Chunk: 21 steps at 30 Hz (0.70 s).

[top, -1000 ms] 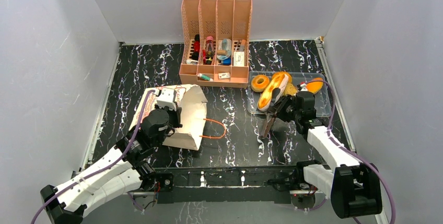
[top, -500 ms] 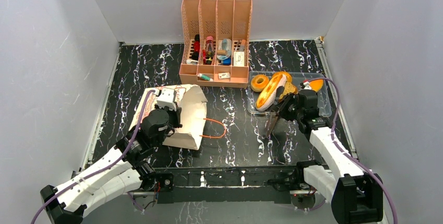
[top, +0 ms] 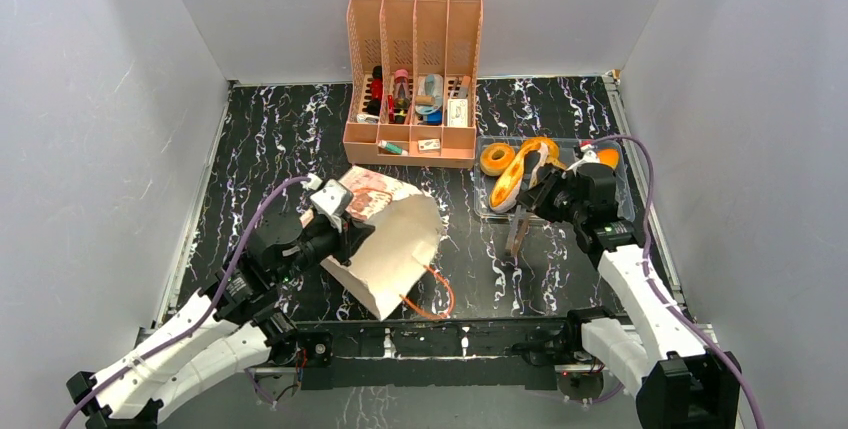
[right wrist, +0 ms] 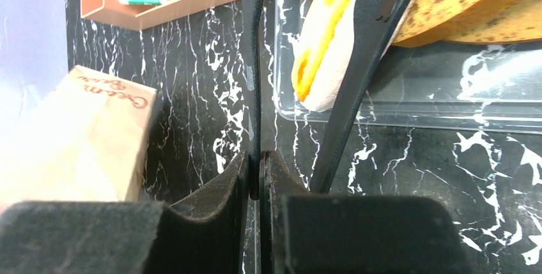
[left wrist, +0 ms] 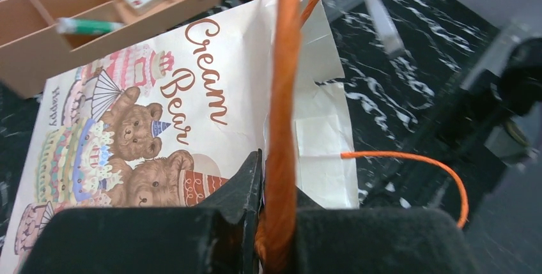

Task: Take the fake bread out of the paper bag
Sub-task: Pick up the clamp from the container, then place the clamp at the center of the board.

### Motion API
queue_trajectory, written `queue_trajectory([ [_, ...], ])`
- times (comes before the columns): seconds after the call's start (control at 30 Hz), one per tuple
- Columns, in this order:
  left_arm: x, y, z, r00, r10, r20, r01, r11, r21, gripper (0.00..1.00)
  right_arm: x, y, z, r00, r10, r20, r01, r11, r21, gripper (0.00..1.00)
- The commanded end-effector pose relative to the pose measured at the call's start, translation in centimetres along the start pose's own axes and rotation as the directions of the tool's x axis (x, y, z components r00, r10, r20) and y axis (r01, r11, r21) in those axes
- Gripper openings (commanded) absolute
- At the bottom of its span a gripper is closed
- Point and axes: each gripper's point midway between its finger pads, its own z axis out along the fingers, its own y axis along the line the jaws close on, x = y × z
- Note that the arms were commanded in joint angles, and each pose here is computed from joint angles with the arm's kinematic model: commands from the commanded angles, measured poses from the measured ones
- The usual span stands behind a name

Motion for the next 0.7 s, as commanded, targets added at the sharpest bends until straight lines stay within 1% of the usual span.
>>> queue_trajectory([
  [0.0, -0.8, -5.2, -1.4, 0.998, 0.030, -0.048, -0.015, 0.958, 0.288, 0.00, -1.2, 3.6, 0.1, 0.995, -0.087, 0.043, 0.092, 0.986, -0.141, 0.00],
  [0.1, -1.3, -5.7, -1.8, 0.998, 0.021, -0.055, -0.003, 0.950, 0.312, 0.00, 0.5, 4.8, 0.8, 0.993, -0.111, 0.036, 0.116, 0.979, -0.170, 0.00],
  [0.2, -1.5, -5.9, -2.6, 0.997, 0.003, -0.079, 0.021, 0.950, 0.313, 0.00, 2.3, 5.3, 1.1, 0.994, -0.107, 0.016, 0.107, 0.972, -0.210, 0.00],
  [0.33, -1.5, -5.8, -3.2, 0.993, -0.024, -0.112, 0.057, 0.953, 0.298, 0.00, 3.0, 5.5, 1.0, 0.993, -0.120, 0.021, 0.122, 0.968, -0.219, 0.00],
  [0.4, -1.6, -5.7, -3.4, 0.994, -0.029, -0.109, 0.060, 0.955, 0.291, 0.00, 3.1, 6.1, 0.9, 0.989, -0.144, 0.021, 0.145, 0.965, -0.220, 0.00],
  [0.5, -2.5, -4.9, -3.2, 0.997, -0.064, -0.039, 0.072, 0.967, 0.243, 0.00, 3.6, 7.0, 0.9, 0.984, -0.178, 0.012, 0.176, 0.958, -0.226, 0.00],
  [0.6, -4.3, -2.7, -2.7, 0.993, -0.097, 0.061, 0.090, 0.989, 0.116, 0.00, 4.8, 8.0, 1.3, 0.978, -0.210, -0.016, 0.200, 0.953, -0.229, 0.00],
  [0.67, -5.1, -1.4, -2.2, 0.983, -0.130, 0.129, 0.124, 0.991, 0.051, 0.00, 5.7, 8.9, 1.8, 0.970, -0.242, -0.037, 0.227, 0.947, -0.226, 0.00],
])
